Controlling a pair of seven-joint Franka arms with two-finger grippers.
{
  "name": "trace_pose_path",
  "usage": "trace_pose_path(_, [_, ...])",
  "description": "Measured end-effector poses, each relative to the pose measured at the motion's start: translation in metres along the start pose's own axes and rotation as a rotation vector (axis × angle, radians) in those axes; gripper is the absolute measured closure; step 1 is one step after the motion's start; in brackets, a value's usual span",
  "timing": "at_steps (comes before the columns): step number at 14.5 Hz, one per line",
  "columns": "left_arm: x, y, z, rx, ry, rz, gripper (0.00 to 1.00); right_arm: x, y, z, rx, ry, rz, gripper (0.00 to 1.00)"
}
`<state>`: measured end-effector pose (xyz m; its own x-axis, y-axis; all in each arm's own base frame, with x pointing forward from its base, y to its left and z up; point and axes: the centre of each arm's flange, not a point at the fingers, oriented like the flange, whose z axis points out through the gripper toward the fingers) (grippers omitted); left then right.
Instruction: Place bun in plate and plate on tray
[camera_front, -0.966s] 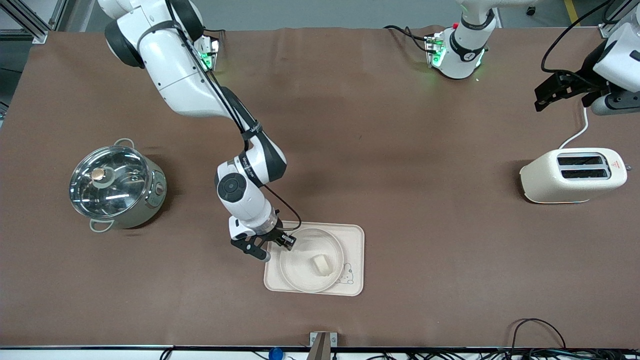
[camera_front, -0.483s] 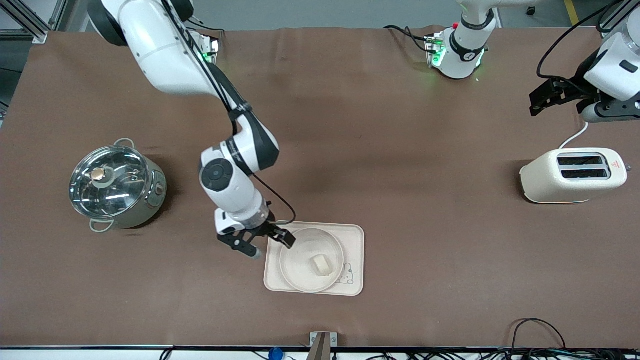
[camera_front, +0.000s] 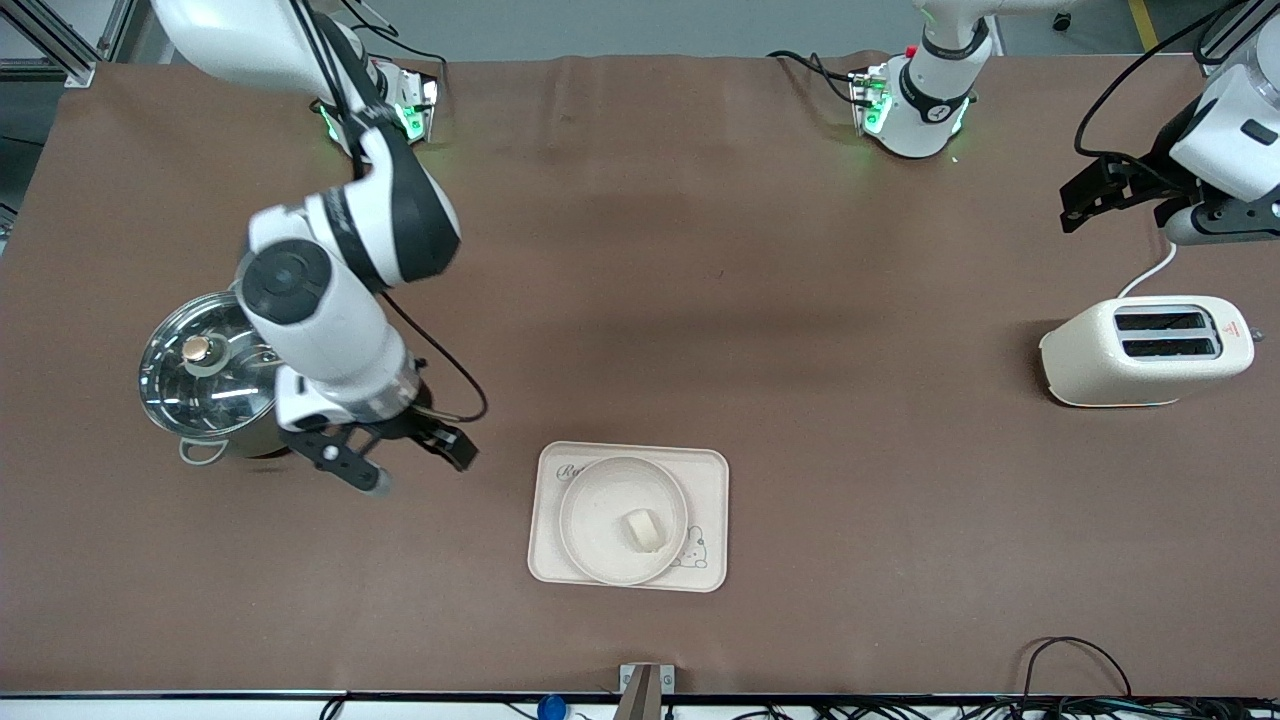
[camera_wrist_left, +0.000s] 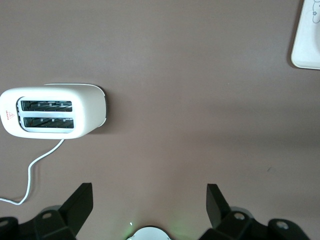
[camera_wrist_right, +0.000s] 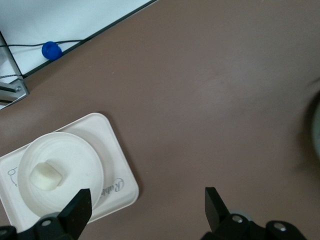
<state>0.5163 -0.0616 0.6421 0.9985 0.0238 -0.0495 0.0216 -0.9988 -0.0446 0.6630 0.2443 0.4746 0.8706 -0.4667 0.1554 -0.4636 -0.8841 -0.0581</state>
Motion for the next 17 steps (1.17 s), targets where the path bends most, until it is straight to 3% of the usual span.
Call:
trace_pose_path(7, [0.000, -0.001, -0.005, -0.002, 0.013, -0.001, 0.00, 0.061, 0.138, -0.110, -0.048, -0.039, -0.153, 0.00])
trace_pose_path(14, [0.001, 0.000, -0.005, -0.003, 0.021, 0.000, 0.00, 0.062, 0.248, -0.204, -0.065, -0.081, -0.211, 0.00])
trace_pose_path(17, [0.002, 0.000, -0.005, -0.004, 0.025, 0.001, 0.00, 0.067, 0.281, -0.216, -0.062, -0.080, -0.270, 0.00])
